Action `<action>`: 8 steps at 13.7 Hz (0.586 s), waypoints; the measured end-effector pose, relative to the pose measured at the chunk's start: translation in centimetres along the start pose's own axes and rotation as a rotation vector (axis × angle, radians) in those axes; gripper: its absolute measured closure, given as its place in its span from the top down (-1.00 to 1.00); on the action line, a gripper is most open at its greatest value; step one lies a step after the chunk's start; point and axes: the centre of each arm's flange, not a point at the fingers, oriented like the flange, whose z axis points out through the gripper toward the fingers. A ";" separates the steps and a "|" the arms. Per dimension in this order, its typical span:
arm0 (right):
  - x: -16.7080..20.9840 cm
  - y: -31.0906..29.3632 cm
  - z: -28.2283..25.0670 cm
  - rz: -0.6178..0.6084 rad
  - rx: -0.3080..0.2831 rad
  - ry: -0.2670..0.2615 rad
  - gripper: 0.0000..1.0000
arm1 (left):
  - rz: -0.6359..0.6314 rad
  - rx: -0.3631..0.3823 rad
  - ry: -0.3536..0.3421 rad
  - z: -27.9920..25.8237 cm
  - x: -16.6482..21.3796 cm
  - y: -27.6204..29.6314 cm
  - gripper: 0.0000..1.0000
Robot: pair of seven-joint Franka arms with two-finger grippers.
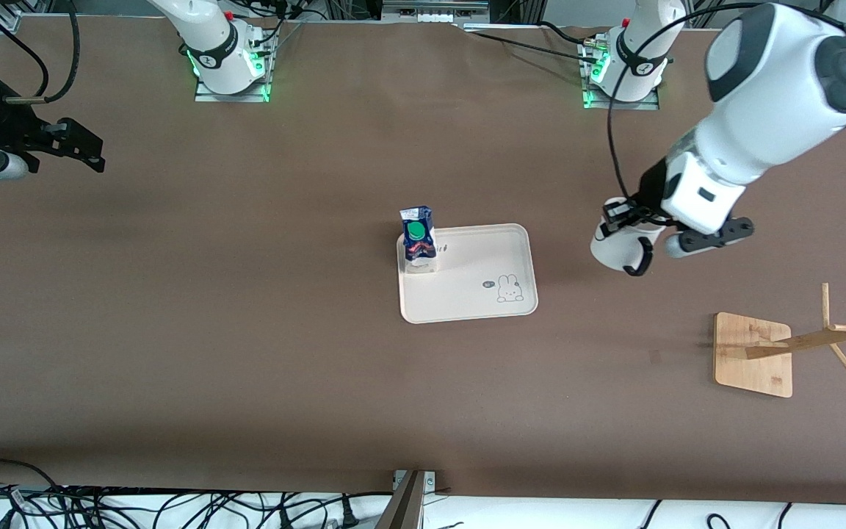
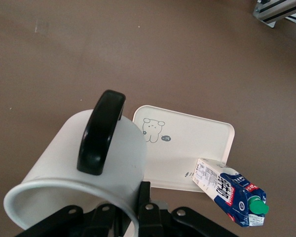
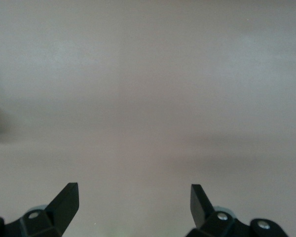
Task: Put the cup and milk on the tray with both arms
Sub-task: 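Carry the mug over the tray beside the milk carton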
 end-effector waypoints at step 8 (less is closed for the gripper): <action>0.0 0.0 0.0 0.000 0.000 0.000 1.00 | 0.004 0.159 -0.121 14.8 -1.9 8.6 -0.83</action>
